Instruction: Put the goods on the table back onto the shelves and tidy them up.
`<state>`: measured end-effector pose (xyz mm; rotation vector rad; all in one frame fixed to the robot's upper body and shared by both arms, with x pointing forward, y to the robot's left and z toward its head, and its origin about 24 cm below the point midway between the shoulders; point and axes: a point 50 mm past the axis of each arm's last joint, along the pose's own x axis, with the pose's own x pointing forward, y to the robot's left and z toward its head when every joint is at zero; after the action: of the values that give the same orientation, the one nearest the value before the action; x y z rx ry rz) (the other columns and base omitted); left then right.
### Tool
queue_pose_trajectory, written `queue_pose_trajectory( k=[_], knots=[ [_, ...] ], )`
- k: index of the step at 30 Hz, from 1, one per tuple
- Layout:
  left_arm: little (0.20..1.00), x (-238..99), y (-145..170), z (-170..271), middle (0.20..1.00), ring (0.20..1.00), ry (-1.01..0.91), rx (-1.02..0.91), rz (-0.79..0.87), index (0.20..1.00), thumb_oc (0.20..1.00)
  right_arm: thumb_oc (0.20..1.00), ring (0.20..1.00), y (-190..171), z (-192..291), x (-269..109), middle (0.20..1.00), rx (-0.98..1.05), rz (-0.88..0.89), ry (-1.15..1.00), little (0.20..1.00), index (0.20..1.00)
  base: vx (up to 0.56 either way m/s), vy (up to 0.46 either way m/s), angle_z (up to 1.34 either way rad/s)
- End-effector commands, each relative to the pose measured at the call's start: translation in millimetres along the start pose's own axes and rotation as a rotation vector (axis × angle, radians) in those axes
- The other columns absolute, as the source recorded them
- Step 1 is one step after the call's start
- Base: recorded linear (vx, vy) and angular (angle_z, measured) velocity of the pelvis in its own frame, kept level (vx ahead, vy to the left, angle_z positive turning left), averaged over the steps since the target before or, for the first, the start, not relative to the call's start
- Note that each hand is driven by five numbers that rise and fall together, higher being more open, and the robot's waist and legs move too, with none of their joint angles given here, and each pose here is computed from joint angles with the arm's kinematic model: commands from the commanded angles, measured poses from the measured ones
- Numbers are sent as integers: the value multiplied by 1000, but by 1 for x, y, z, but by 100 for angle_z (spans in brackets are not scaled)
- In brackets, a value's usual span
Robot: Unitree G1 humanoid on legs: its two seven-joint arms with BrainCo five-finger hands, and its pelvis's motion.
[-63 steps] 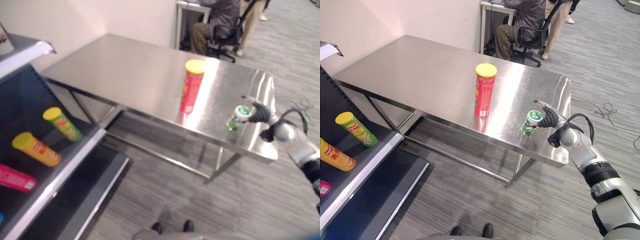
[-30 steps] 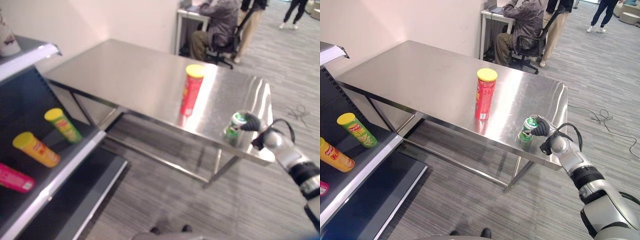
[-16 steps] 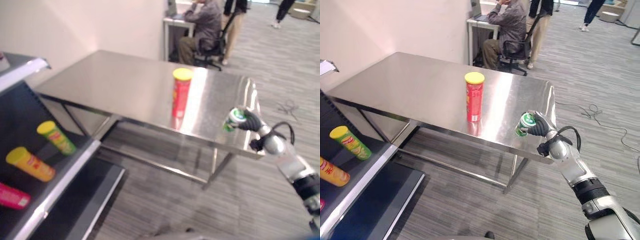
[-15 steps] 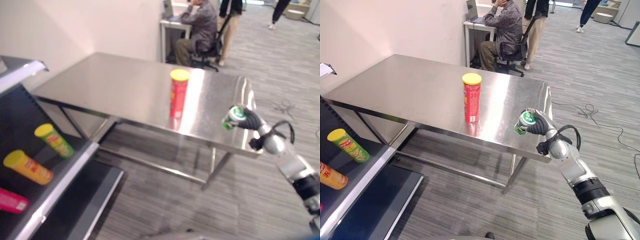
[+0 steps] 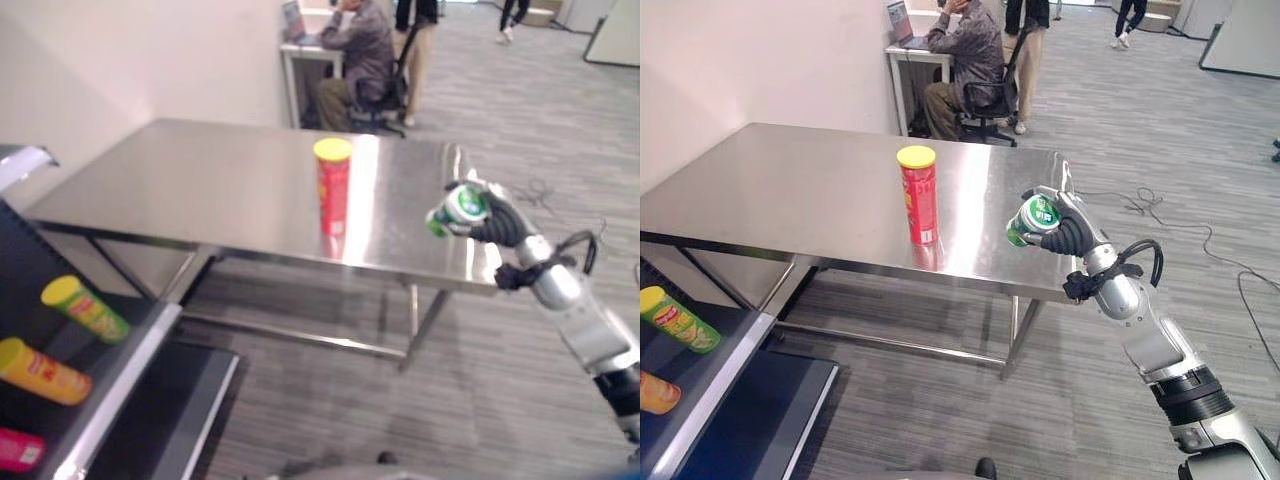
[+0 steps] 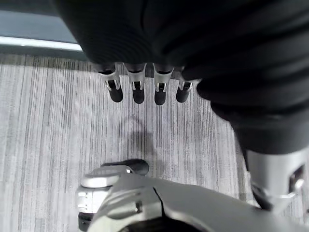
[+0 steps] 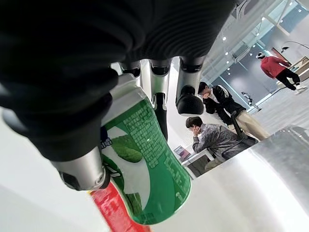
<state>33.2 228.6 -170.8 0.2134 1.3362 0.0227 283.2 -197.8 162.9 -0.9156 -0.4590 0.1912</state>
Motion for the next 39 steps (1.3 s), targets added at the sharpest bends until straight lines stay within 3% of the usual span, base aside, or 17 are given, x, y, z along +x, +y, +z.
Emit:
queue_pose_trajectory(
  k=[1, 4, 9, 15, 16, 19, 21, 24, 32, 39],
  knots=[
    [1000, 2, 7, 10, 1000, 1000, 8, 11, 24, 1000, 1000, 200, 200, -23, 22, 10, 200, 17, -73, -133, 200, 200, -177, -49, -40],
    [1000, 2, 24, 20, 1000, 1000, -12, -70, 84, 1000, 1000, 200, 200, -11, 33, 5, 200, 76, -15, -169, 200, 200, -192, -106, -10],
    [1000, 1, 24, 7, 1000, 1000, 10, -83, 68, 1000, 1000, 200, 200, -12, 16, -21, 200, 190, -18, -80, 200, 200, -74, -248, 23],
    [1000, 1, 30, 16, 1000, 1000, -20, -93, 77, 1000, 1000, 200, 200, -11, 31, -23, 200, 408, 91, -186, 200, 200, -112, -274, 60],
    [1000, 3, 25, 28, 1000, 1000, -56, -19, 69, 1000, 1000, 200, 200, -8, 40, -23, 200, 464, 168, -234, 200, 200, -320, -353, 76],
    [1000, 2, 27, 30, 1000, 1000, -69, -29, 80, 1000, 1000, 200, 200, -9, 44, -23, 200, 450, 221, -258, 200, 200, -256, -174, 62],
    [1000, 2, 24, 19, 1000, 1000, -46, -161, 82, 1000, 1000, 200, 200, 3, 51, -21, 200, 494, 295, -278, 200, 200, -289, -101, 99],
    [1000, 0, 17, 3, 1000, 1000, 1, -210, 64, 1000, 1000, 200, 200, 15, 56, -24, 200, 504, 370, -291, 200, 200, -226, -8, 66],
    [1000, 0, 12, -1, 1000, 1000, 26, -106, 68, 1000, 1000, 200, 200, 37, 67, -20, 200, 533, 503, -329, 200, 200, -167, 138, 82],
    [1000, 0, 7, -3, 1000, 1000, 37, -26, 50, 1000, 1000, 200, 200, 34, 62, -14, 200, 445, 515, -311, 200, 200, -168, 376, 92]
  ],
)
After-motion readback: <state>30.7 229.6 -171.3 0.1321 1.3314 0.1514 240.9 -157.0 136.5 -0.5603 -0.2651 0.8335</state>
